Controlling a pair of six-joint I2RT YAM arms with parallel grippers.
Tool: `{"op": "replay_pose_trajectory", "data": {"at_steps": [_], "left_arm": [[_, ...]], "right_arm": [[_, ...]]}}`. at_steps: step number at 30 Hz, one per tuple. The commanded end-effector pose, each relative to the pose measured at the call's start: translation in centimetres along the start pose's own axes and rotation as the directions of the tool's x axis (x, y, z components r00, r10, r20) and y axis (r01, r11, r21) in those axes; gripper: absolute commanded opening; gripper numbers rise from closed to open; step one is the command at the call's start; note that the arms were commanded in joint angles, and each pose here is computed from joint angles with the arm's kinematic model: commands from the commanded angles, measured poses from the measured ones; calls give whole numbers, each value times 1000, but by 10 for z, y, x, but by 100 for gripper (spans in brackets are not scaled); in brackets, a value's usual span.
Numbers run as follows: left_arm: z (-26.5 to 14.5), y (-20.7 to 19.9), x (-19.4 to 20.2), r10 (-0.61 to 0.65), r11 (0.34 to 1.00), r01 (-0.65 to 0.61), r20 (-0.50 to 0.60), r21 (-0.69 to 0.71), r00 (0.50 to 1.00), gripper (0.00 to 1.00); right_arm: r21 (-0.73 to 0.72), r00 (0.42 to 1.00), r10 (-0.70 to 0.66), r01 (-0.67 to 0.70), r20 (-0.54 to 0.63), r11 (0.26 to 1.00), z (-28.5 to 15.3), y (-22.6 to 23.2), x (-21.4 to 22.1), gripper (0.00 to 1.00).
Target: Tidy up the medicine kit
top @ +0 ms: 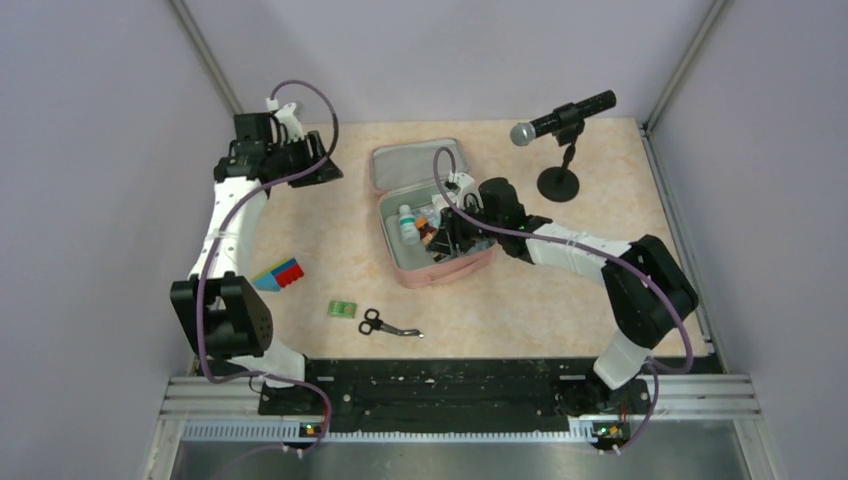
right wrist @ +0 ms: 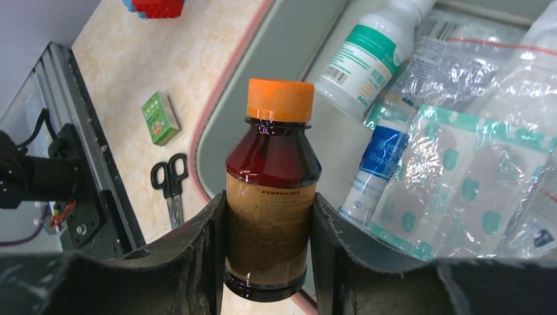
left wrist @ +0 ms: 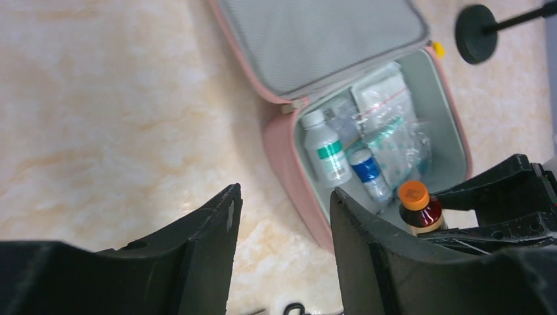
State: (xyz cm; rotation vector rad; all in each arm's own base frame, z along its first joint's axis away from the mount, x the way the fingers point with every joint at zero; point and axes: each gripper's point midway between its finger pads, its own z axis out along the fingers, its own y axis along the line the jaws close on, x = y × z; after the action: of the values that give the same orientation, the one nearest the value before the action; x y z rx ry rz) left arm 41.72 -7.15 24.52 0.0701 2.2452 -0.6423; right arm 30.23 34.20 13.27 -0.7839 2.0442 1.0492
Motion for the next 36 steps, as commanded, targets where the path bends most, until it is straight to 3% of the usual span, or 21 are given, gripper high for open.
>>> {"op": "replay_pose_trajectory", "data": {"at_steps": [1, 12, 22, 29, 36], "left_arm": [[-29, 11, -4, -30, 996, 37, 82, -78, 996, 57], [-48, 10, 11, -52, 995, 60, 105, -73, 993, 56], [-52, 19, 21, -102, 991, 110, 106, -70, 989, 56], [-49, 21, 22, -115, 990, 122, 105, -69, 988, 56], [-42, 25, 23, -138, 987, 145, 96, -68, 986, 57]], "right_arm": [[6, 990, 99, -100, 101, 995, 13, 0, -33, 25], [0, 973, 229, -229, 18, 973, 48, -18, -13, 26], [-110, 982, 175, -182, -68, 977, 47, -3, 19, 17], [-45, 974, 211, -215, -86, 976, 46, -14, 35, 24], [-54, 975, 207, -212, -81, 976, 58, -16, 34, 24]]}}
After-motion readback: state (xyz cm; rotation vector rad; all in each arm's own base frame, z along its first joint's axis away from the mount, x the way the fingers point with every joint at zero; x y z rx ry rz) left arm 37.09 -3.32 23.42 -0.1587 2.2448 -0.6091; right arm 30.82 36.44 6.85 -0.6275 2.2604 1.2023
